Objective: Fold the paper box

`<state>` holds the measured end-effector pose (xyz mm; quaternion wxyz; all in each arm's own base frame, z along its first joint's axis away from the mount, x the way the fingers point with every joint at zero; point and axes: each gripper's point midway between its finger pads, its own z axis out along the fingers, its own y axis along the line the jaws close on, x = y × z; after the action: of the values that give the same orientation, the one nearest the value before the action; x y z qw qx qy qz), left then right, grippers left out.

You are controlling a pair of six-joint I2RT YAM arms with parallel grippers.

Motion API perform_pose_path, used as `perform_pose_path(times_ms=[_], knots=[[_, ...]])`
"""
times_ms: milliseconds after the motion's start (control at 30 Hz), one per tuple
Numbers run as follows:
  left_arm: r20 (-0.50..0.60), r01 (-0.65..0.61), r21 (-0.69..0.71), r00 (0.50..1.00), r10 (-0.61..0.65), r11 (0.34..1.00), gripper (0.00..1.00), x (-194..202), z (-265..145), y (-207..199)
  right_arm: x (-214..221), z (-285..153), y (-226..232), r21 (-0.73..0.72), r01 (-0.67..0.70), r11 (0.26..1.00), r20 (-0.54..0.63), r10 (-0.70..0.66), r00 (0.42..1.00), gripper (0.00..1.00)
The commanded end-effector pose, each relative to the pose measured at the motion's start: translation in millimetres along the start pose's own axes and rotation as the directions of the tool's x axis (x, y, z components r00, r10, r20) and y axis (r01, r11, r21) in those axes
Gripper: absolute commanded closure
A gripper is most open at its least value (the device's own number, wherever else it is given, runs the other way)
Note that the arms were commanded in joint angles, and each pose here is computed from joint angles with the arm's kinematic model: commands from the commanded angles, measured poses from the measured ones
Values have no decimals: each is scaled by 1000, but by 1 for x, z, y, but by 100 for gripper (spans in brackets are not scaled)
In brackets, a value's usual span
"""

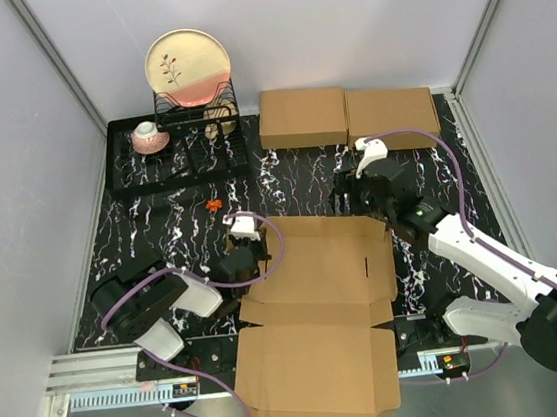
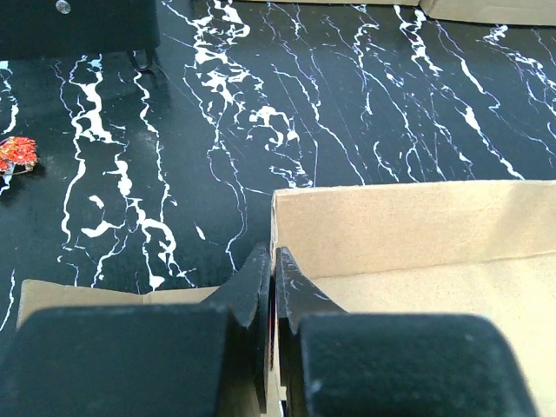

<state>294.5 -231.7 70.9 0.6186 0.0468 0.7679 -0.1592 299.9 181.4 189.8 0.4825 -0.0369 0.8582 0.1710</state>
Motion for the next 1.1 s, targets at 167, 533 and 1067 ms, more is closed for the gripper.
perform_pose_path(times_ms=[167, 533, 1067], knots=[[297, 51, 94, 952, -77, 994, 99, -64, -14, -28, -17, 4, 77, -407, 248, 879, 3, -270, 963, 23], [317, 20, 56, 948, -36, 998, 100, -60, -15, -27, 43, 46, 92, -571, 279, 772, -45, -369, 928, 32], [316, -16, 0, 949, 15, 1000, 100, -55, -18, -19, 83, 106, 124, -666, 306, 680, -26, -431, 902, 42]])
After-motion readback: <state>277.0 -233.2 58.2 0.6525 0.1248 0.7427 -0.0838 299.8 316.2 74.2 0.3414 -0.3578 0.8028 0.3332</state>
